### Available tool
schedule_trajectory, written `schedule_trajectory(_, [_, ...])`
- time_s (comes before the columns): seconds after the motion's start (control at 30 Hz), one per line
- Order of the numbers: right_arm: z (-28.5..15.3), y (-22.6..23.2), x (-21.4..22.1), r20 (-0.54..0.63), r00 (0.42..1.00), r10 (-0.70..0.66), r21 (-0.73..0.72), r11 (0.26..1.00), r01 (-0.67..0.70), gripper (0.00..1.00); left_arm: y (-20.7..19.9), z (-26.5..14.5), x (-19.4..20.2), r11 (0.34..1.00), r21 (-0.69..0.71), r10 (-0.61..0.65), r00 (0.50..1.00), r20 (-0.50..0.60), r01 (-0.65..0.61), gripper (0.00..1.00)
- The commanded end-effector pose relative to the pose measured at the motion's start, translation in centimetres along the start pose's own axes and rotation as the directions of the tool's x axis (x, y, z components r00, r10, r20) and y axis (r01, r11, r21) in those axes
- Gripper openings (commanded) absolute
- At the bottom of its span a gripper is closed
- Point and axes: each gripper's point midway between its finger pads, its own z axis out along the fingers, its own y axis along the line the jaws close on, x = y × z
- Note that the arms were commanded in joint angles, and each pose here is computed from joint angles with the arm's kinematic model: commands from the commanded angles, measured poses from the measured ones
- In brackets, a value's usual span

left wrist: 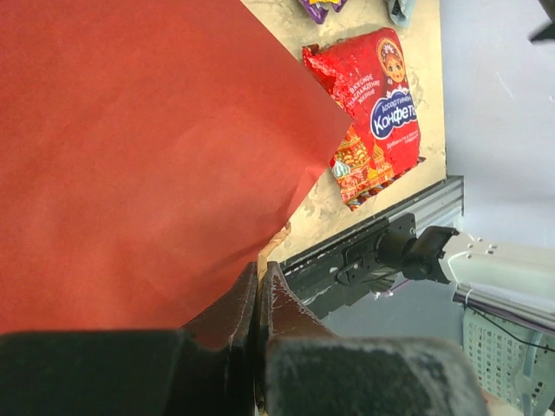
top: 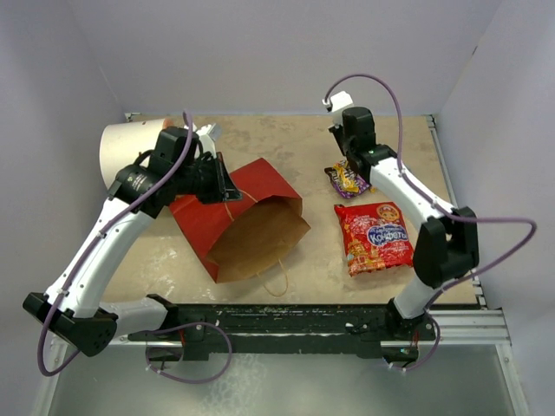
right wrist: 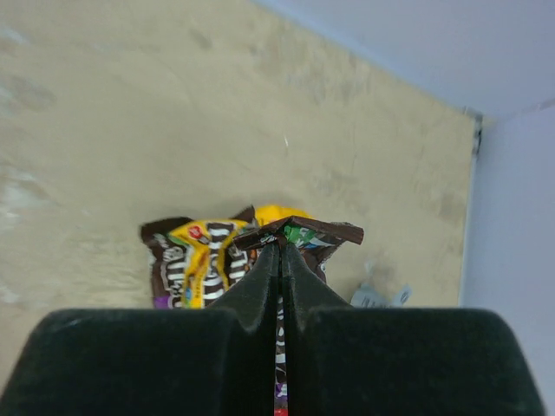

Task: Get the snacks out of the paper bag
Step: Place the snack at the center of the board.

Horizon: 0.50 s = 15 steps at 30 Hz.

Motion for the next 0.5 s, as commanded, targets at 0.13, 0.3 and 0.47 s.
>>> schedule_trajectory(0.13, [5.3, -3.2, 6.2, -0.189, 0.974, 0.126, 0.047, 0.992, -0.119, 0.0, -1.8, -0.2, -1.2, 0.996, 0.077, 0.041, 0.999, 0.015, -0.042, 0.0])
schedule_trajectory(0.3, [7.1, -1.4, 7.9, -0.232, 0.961, 0.152, -0.029, 0.986, -0.163, 0.0, -1.9, -0.3, -1.4, 0.996, 0.079, 0.051, 0.999, 0.013, -0.052, 0.0])
schedule_trajectory(0.47, [8.3, -0.3, 8.7, -0.262, 0.954, 0.144, -0.061, 0.984, -0.165, 0.0, -2.2, -0.2, -1.4, 0.994, 0.092, 0.059, 0.998, 0.007, -0.059, 0.0])
